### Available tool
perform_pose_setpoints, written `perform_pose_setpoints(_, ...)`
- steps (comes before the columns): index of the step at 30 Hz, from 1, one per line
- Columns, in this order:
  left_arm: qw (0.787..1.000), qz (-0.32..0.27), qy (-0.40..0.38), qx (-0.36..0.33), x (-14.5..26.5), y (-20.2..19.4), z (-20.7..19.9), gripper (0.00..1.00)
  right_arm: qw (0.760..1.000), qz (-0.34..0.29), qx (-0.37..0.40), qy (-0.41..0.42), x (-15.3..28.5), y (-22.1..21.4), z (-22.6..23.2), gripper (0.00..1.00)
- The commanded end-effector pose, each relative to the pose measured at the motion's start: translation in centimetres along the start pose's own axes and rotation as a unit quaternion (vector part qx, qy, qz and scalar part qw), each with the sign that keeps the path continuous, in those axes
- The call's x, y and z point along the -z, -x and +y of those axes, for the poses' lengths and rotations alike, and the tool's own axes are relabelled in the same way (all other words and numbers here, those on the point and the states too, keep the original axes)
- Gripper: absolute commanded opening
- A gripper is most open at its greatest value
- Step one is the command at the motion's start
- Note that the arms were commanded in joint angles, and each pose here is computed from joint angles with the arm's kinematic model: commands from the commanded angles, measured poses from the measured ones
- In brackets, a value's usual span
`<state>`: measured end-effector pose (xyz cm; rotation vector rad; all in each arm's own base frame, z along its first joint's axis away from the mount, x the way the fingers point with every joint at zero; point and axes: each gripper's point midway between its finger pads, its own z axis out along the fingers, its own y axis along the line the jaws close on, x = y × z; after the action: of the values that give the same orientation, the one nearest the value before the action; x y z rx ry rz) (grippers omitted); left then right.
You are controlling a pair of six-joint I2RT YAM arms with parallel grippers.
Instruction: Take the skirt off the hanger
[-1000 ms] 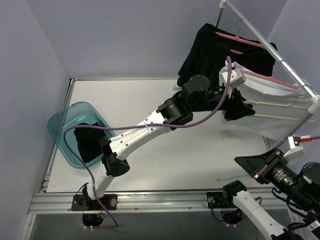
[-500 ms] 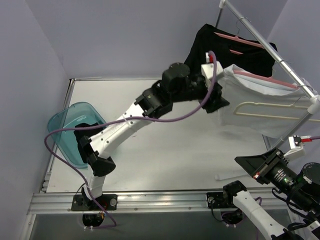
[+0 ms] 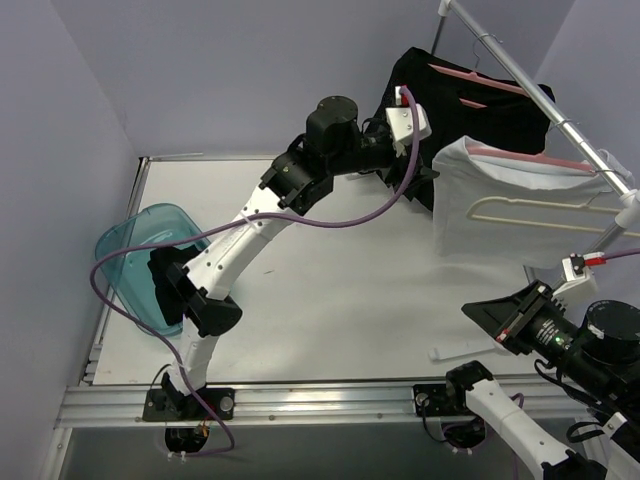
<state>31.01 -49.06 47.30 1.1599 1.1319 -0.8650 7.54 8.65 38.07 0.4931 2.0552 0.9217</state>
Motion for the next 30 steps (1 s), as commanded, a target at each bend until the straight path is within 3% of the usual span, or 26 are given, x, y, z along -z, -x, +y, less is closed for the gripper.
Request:
perform_pose_setpoints(1,0.997,-0.035,-0.033,-0.054,-1.5,-0.2,-0.2,0.85,1.000,0.006,0.007,-0.003,-0.8,0.4,0.5,0.00)
perform_pose_setpoints(11,0.995,-0.069,-0.074,-0.004,-3.9,-1.8,0.0,0.87,1.000,0.011,0.004,-0.006,-0.8,0.2,0.3,0.00)
perform_pose_setpoints(16,0.991,-0.108,-0.080,0.009,-5.1,-0.4,-0.7,0.90,1.000,0.013,0.008,-0.006,-1.1,0.2,0.2,0.00)
perform_pose_setpoints(21,0.989,-0.111,-0.093,0.027,-6.4,-1.1,-1.9,0.87,1.000,0.008,0.008,-0.005,-1.0,0.2,0.1,0.00)
perform_pose_setpoints(24,0.988,-0.113,-0.099,0.034,-6.6,-1.0,-2.5,0.76,1.000,0.003,0.006,-0.005,-0.6,0.3,0.1,0.00)
perform_pose_setpoints(25,0.988,-0.113,-0.100,0.036,-6.6,-1.0,-2.6,0.54,1.000,0.000,0.005,-0.004,-0.3,0.2,0.0,0.00)
perform_pose_setpoints(30,0.988,-0.114,-0.091,0.045,-6.8,-0.4,-3.1,0.21,1.000,-0.004,-0.004,-0.001,0.0,0.1,-0.2,0.00)
